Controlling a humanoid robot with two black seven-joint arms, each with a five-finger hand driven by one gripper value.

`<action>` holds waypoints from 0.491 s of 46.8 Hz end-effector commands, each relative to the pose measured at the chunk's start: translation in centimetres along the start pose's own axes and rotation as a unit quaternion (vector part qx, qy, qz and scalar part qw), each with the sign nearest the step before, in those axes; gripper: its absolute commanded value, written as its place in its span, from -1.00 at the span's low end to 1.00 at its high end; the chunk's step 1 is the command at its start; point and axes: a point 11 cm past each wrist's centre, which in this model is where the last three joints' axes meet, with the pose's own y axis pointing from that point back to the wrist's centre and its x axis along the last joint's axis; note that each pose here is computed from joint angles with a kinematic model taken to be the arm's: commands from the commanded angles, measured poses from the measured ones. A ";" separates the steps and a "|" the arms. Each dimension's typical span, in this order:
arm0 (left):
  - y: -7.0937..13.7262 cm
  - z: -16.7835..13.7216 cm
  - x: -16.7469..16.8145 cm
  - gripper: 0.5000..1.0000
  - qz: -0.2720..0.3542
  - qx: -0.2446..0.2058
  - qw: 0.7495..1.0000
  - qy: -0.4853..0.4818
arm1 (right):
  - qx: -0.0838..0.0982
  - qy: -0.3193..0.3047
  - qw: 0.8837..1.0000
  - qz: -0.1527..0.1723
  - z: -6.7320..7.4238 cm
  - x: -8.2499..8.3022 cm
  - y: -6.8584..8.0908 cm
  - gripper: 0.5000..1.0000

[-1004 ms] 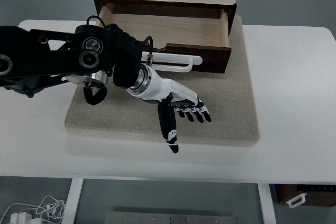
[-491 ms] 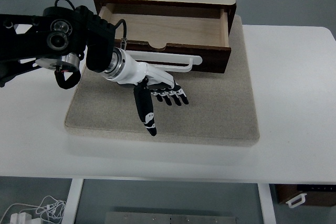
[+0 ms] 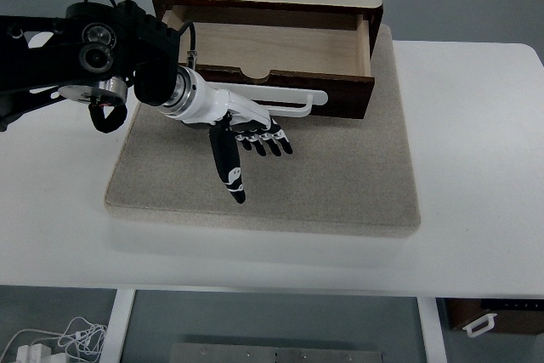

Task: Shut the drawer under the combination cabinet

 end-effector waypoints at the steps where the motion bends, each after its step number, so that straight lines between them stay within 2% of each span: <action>1: -0.4 -0.2 0.4 0.99 0.005 0.006 1.000 0.003 | 0.000 0.000 1.000 0.000 0.0 0.0 0.0 0.81; 23: -0.2 -1.1 2.8 0.99 0.040 0.025 0.999 0.008 | 0.000 0.000 1.000 0.000 0.0 0.0 0.0 0.81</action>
